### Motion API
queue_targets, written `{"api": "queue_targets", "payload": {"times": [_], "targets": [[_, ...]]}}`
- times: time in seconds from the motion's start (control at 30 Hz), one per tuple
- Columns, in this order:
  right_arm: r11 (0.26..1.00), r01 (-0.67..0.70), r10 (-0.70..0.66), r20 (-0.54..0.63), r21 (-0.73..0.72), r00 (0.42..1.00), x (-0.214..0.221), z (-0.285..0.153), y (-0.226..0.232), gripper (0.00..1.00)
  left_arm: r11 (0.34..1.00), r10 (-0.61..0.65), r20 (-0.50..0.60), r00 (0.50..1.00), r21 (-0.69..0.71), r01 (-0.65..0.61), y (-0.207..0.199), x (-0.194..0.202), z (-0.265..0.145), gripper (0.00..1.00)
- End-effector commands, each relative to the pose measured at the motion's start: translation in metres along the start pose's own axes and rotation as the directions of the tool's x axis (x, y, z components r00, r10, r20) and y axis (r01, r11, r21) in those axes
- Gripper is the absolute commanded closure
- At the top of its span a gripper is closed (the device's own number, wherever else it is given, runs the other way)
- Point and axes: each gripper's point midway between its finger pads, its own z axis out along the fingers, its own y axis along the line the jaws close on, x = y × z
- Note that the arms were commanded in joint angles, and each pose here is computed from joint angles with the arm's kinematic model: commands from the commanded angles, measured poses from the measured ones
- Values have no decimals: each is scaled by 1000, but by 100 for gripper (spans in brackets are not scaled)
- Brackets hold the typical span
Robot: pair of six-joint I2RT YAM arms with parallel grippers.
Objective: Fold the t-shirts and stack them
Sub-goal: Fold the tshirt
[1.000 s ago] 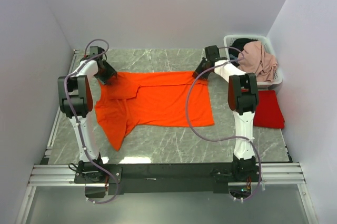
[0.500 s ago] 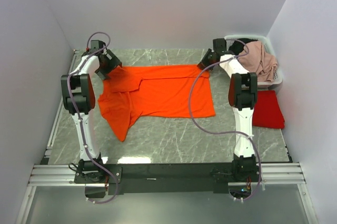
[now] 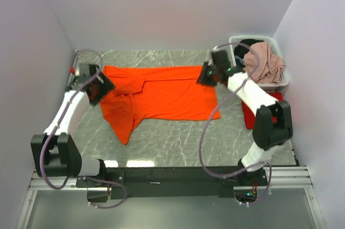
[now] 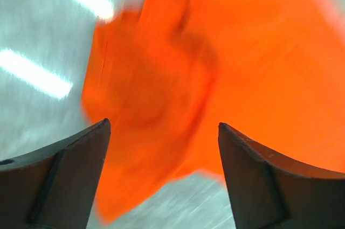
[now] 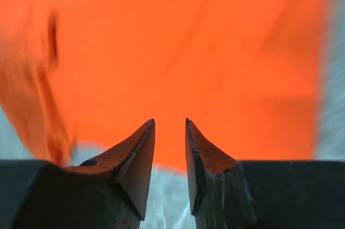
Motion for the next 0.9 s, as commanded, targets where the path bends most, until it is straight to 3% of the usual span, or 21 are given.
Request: {"api": "queue_targets", "payload": {"times": [0.0,0.13,0.23,0.37,0.53,0.8,0.87], "targets": [[978,205,-208,-146,-40,967,93,-4,13,64,991,105,-144,984,-65,-115,29,72,-4,15],[969,206,-229,-175,-139,958,151,-25,26,64,959,274,-214,938,-7,-282,18,135,-31,22],[967,195,-225,-196,-162,954,176,-32,24,64,904,412,-251,876,-8,-428,12,173,-44,26],[968,197,-228,-217,-158,949,188,-35,15,64,790,589,-267,763,-11,-613,5,211,-48,42],[964,220,-246,-191,-149,950,182,-39,15,64,657,702,-257,664,-126,-743,1,210,-30,56],[962,239,-261,-186,-132,947,183,-41,7,64,533,781,-254,570,-205,-821,1,202,-9,54],[963,238,-259,-184,-127,948,183,-42,6,64,531,784,-253,567,-199,-824,1,203,-5,54]]}}
